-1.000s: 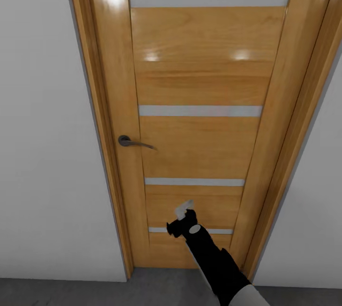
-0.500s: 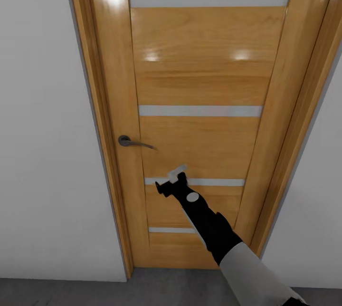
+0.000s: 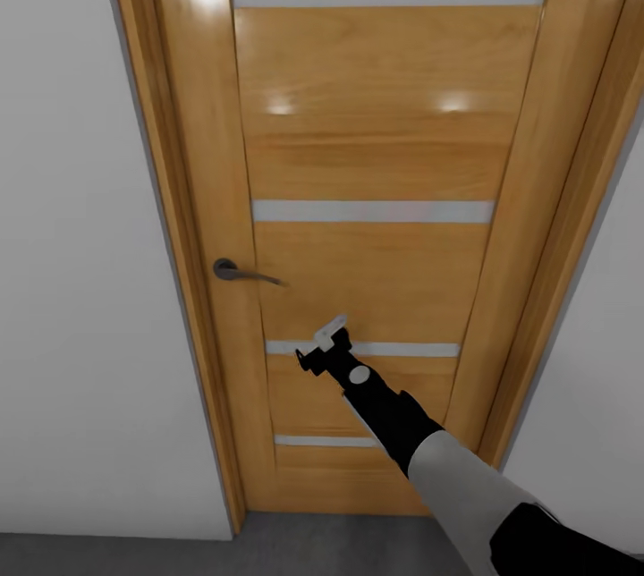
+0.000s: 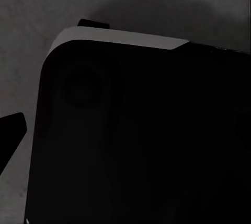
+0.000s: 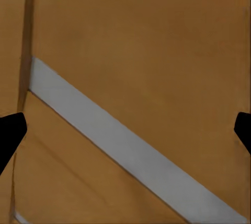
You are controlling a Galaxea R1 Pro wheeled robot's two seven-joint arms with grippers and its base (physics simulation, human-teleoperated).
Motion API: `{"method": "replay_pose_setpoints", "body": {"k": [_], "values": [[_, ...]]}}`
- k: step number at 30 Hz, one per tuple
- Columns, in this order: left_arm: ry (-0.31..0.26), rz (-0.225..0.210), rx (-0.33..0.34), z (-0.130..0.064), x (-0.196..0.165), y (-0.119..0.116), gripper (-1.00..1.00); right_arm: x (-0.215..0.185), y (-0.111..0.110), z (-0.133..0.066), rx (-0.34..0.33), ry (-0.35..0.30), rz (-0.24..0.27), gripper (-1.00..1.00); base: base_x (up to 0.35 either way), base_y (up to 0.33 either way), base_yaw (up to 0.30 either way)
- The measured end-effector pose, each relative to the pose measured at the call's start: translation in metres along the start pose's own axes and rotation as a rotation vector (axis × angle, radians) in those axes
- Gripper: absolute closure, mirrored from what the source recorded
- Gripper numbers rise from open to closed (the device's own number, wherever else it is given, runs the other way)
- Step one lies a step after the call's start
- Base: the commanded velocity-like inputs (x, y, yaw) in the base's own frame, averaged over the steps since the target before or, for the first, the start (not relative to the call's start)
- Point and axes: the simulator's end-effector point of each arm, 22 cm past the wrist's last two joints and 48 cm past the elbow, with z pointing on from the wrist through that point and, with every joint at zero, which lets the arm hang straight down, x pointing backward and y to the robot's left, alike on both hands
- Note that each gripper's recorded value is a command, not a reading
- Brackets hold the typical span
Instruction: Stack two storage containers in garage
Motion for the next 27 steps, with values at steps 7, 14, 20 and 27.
{"method": "replay_pose_setpoints", "body": {"k": [7,14,20,27], "values": [[0.000,-0.002,0.000,0.000,0.000,0.000,-1.00,0.011,-0.002,0.000,0.015,0.025,0.002,-1.00,0.299,-0.140,0.000],[0.000,-0.001,0.000,0.000,0.000,0.000,-1.00,0.012,-0.004,0.000,0.021,0.025,0.002,-1.00,0.311,-0.032,0.000],[0.000,-0.001,0.000,0.000,0.000,0.000,-1.00,-0.002,-0.014,0.004,0.032,0.007,-0.006,-1.00,0.315,-0.002,0.000],[0.000,-0.001,0.000,0.000,0.000,0.000,-1.00,-0.018,-0.027,0.007,0.051,-0.010,-0.018,-1.00,0.316,0.000,0.000]]}}
